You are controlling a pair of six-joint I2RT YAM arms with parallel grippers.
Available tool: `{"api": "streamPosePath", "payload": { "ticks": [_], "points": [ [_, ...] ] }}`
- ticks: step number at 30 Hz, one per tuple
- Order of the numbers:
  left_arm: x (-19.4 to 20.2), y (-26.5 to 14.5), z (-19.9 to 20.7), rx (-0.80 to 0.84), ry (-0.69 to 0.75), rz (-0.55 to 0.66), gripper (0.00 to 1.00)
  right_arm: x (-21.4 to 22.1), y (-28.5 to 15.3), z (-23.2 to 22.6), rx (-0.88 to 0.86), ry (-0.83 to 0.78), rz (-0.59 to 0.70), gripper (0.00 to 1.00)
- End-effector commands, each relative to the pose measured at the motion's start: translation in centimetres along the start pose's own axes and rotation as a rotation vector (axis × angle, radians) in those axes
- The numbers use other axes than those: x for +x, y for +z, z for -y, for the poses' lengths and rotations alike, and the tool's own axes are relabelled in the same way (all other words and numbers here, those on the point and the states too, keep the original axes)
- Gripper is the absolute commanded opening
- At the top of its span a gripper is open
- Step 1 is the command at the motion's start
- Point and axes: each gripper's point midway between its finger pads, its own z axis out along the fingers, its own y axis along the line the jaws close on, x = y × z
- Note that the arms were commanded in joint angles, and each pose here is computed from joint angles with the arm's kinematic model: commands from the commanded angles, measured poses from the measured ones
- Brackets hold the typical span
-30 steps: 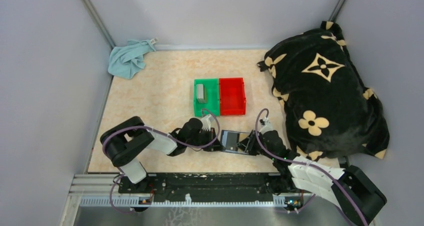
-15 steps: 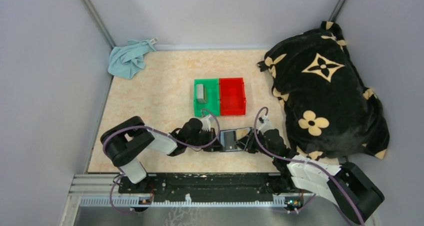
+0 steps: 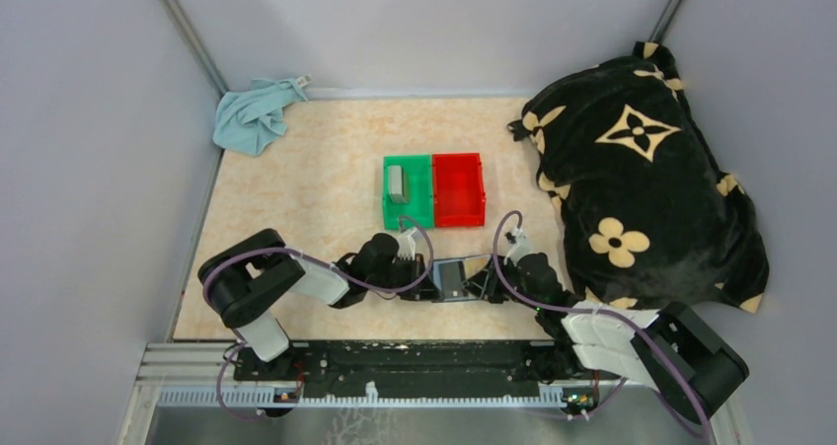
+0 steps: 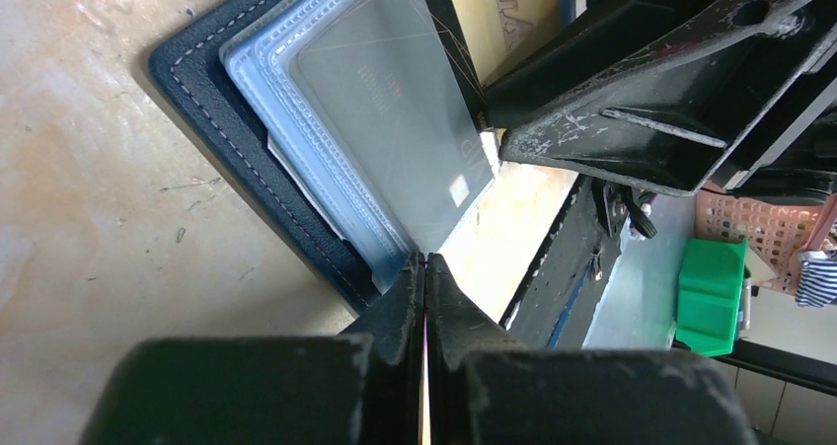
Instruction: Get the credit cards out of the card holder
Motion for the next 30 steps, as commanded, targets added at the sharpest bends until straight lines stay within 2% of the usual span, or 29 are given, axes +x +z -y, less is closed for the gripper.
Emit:
{"api": "streamPosePath", "payload": {
  "ticks": [1, 17, 30],
  "points": [
    [0.6, 0.0, -1.5, -0.041, -0.003, -0.007, 0.0, -0.6, -0.5, -4.1, -0.177, -0.034, -0.012, 0.25],
    [0.5, 0.2, -1.2, -0.019, -0.011, -0.009, 0.0, 0.8, -0.1, -5.3, -0.201, -0.069, -0.071, 0.26],
    [0.4, -0.3, -1.6, -0.034, -0.011, -0.001, 0.0, 1.9, 0.4, -7.9, -0.302, -0.097, -0.127, 0.26]
  ]
}}
